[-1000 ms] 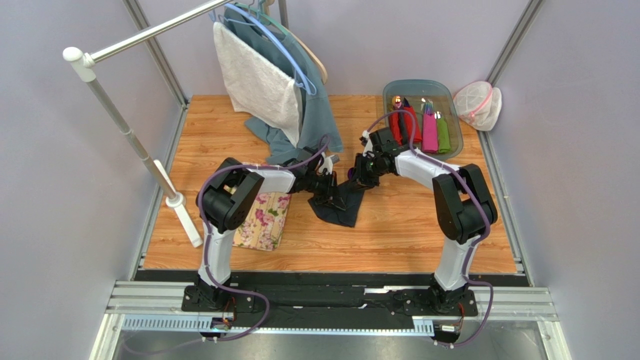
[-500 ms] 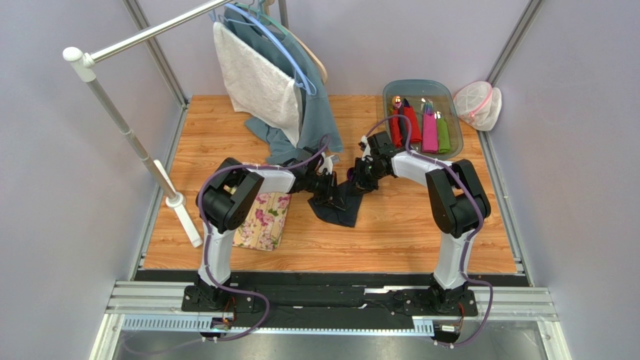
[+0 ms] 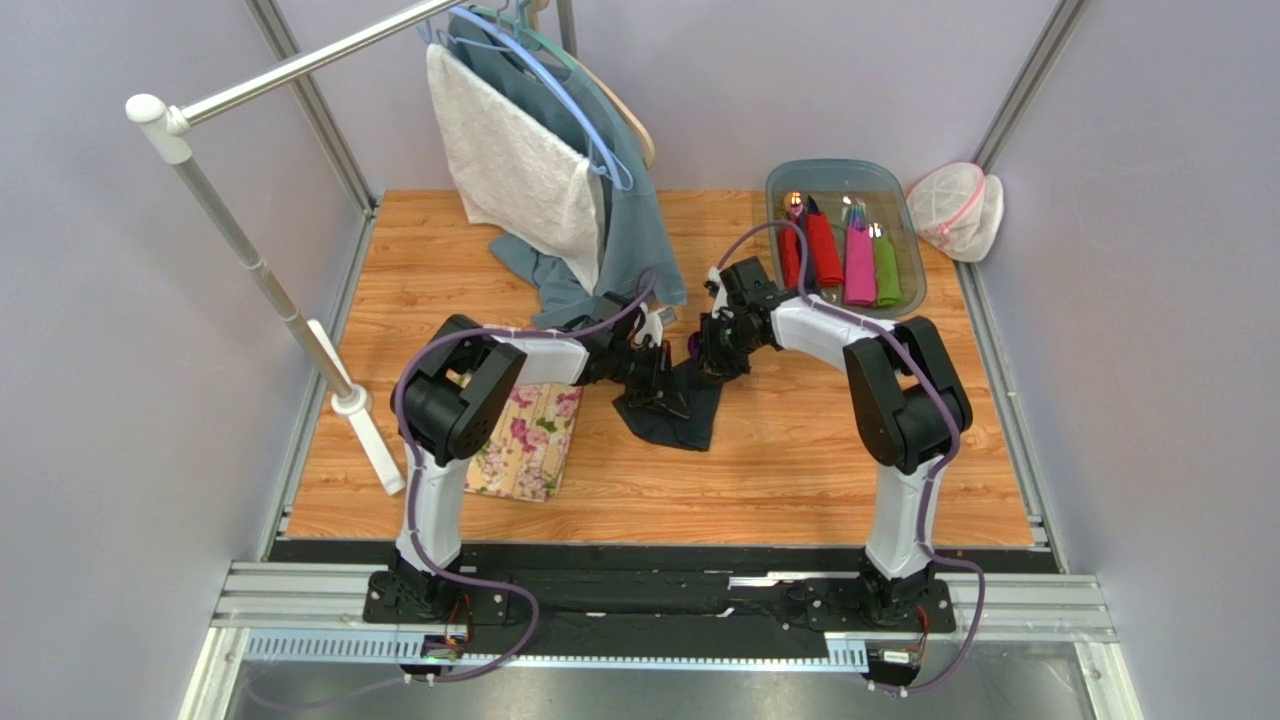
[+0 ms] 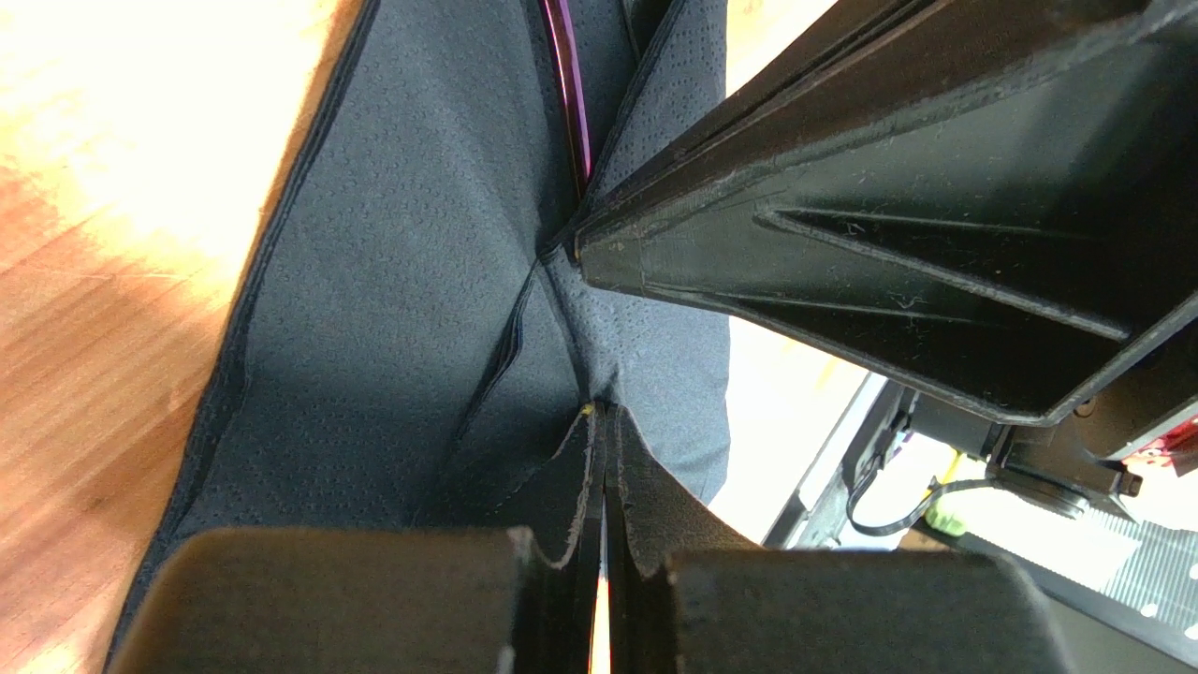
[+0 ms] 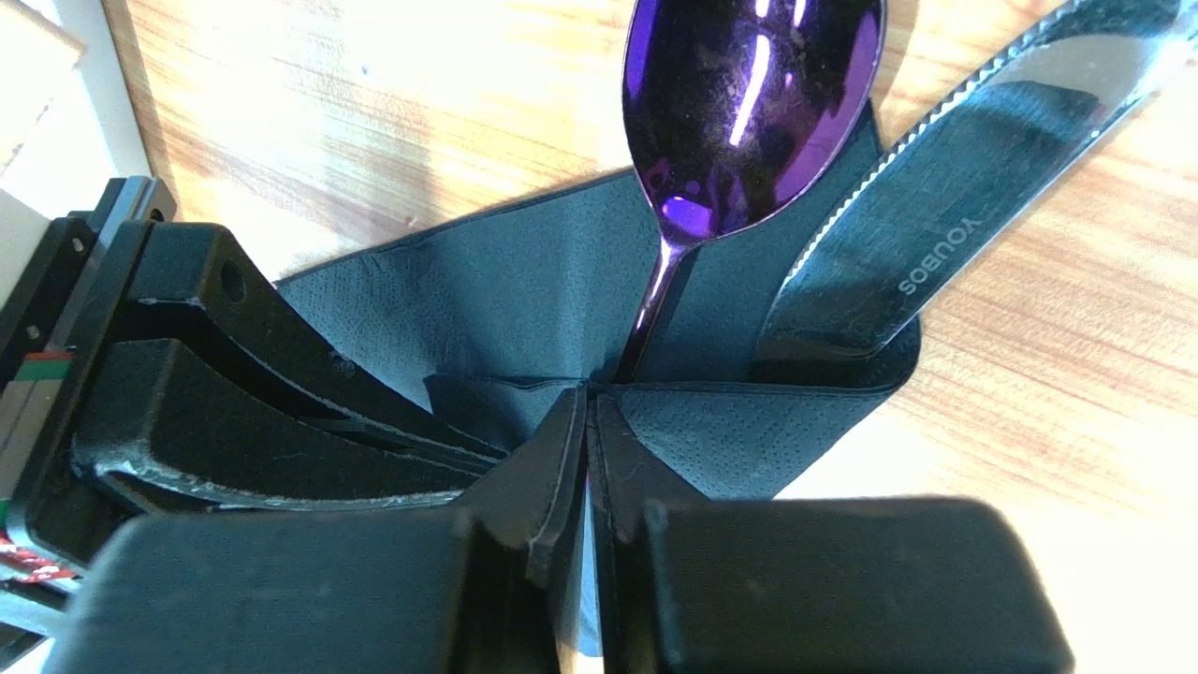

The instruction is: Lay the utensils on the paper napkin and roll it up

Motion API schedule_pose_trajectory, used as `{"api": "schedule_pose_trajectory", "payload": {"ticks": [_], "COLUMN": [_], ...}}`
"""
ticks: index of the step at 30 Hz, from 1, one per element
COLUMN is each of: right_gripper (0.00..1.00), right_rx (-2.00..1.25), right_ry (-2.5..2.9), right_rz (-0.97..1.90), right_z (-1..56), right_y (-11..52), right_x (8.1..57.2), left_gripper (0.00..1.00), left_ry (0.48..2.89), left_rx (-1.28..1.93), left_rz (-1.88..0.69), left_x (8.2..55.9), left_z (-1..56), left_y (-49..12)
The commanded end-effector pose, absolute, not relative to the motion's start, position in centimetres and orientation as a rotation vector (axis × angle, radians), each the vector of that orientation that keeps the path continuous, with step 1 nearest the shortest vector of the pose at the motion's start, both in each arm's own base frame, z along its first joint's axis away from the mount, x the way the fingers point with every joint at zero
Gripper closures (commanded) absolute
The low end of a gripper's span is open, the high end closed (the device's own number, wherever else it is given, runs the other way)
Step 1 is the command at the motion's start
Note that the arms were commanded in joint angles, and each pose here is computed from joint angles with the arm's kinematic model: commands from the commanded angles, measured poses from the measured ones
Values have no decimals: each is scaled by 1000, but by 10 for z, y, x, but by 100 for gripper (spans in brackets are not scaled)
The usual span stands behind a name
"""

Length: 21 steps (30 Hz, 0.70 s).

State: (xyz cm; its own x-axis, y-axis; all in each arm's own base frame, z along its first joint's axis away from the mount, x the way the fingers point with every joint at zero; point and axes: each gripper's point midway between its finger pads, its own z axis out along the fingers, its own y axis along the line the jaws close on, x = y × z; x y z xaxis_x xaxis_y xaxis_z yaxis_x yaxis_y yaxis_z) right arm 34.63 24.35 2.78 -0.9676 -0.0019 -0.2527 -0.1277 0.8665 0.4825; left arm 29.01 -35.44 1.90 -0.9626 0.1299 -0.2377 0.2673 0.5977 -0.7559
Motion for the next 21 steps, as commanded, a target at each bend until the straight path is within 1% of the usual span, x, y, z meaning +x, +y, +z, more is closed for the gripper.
{"api": "schedule_pose_trajectory", "payload": {"ticks": [1,5,8,12,16,21], "right_gripper": [90,87,87,87,90,91], "right_rx": [-146,-116,-121,-93,-44,10], "right_ry": [2709,2594,2559,2556,2565,2573], "right_rz": [751,752,725,749,735,729], "right_z": [55,94,101,97,82,67], "right_y": [244,242,244,253,254,259], "right_x": [365,394,411,423,433,441], "left_gripper": [100,100,100,100,100,100], "left_ry": [2758,2754,2751,2745,2744,2744], "left_rx": [296,296,296,301,300,298], "left_rz": [-1152,-1154,-1158,-1152,-1151,-1151], "left_x": [285,286,287,289,288,288], "left_z": [-10,-10,-9,-9,-9,-9], "left_y": [-336,-336,-338,-338,-337,-337]}}
